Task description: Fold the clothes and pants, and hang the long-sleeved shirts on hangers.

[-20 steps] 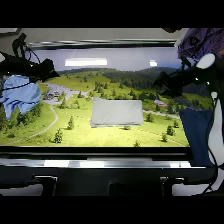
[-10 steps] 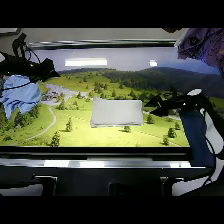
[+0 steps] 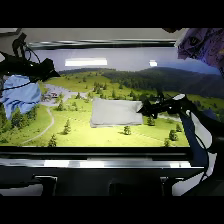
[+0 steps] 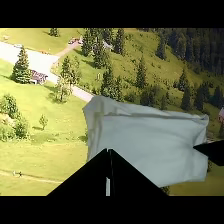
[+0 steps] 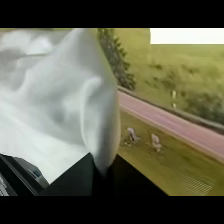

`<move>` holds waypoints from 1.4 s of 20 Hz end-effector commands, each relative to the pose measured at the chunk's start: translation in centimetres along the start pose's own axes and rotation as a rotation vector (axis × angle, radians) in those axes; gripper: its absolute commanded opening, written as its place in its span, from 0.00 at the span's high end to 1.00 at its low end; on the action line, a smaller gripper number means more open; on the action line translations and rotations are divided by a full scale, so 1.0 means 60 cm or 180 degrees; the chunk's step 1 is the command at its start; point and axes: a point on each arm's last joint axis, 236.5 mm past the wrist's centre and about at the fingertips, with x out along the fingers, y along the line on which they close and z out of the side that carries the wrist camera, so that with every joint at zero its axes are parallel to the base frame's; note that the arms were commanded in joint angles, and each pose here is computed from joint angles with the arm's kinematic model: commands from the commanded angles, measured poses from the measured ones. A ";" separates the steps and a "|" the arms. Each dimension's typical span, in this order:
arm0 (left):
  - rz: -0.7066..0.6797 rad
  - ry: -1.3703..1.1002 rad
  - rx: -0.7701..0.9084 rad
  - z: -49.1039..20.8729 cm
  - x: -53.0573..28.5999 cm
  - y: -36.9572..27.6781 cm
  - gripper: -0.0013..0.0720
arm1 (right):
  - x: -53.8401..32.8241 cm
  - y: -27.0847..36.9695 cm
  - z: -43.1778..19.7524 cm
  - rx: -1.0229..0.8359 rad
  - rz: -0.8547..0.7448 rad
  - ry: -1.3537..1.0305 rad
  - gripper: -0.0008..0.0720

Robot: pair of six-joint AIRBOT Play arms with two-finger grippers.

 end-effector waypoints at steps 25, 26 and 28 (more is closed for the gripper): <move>-0.0001 0.0005 0.0000 -0.001 0.000 -0.001 0.96 | -0.615 -0.032 0.260 0.1196 -0.1008 -0.2899 0.95; -0.0005 0.0006 -0.0002 -0.001 0.000 -0.001 0.96 | -0.633 -0.042 0.248 0.1278 -0.1173 -0.2971 0.95; -0.0048 0.0013 -0.0012 -0.002 0.000 -0.006 0.96 | -0.668 -0.055 0.220 0.1430 -0.1460 -0.3098 0.95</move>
